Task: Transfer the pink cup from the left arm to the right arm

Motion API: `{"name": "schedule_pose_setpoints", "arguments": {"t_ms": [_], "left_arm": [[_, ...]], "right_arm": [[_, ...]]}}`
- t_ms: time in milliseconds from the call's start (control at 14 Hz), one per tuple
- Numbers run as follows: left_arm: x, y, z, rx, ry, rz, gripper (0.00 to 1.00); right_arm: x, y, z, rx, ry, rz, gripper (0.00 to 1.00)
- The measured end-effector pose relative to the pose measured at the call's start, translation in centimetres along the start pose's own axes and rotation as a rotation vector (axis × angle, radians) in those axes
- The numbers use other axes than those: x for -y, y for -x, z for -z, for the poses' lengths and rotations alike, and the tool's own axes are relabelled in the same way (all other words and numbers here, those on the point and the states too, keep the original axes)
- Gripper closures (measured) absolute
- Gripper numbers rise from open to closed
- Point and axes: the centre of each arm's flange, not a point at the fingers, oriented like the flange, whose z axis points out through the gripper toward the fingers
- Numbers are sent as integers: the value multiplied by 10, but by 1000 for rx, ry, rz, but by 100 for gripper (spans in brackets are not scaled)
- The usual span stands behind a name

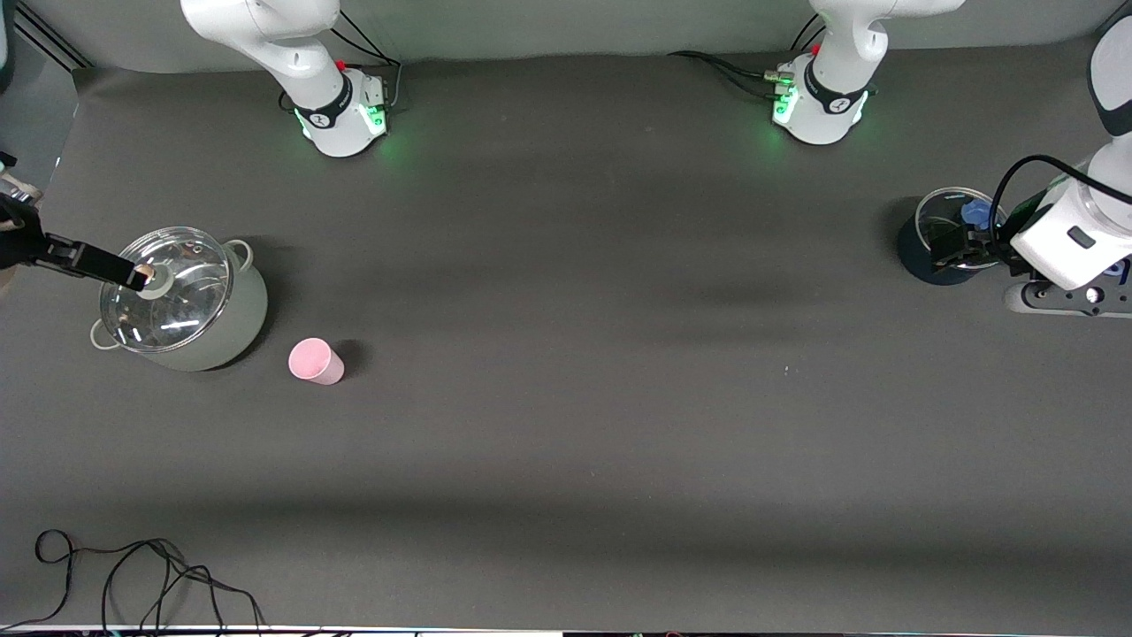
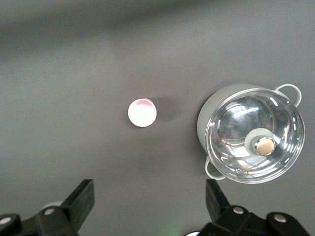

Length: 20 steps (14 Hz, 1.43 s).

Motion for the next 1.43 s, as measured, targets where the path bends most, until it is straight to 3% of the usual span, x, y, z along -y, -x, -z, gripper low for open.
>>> {"name": "schedule_pose_setpoints", "arguments": {"t_ms": [429, 714, 1000, 1429], "left_arm": [[0, -1, -1, -2, 1, 0, 0], [0, -1, -1, -2, 1, 0, 0], [0, -1, -1, -2, 1, 0, 0], [0, -1, -2, 2, 1, 1, 0]], "right_arm": [[-3, 29, -19, -39, -10, 112, 0], [2, 41, -27, -76, 17, 139, 0], [5, 31, -25, -130, 9, 143, 0], [22, 17, -31, -128, 11, 167, 0]]}}
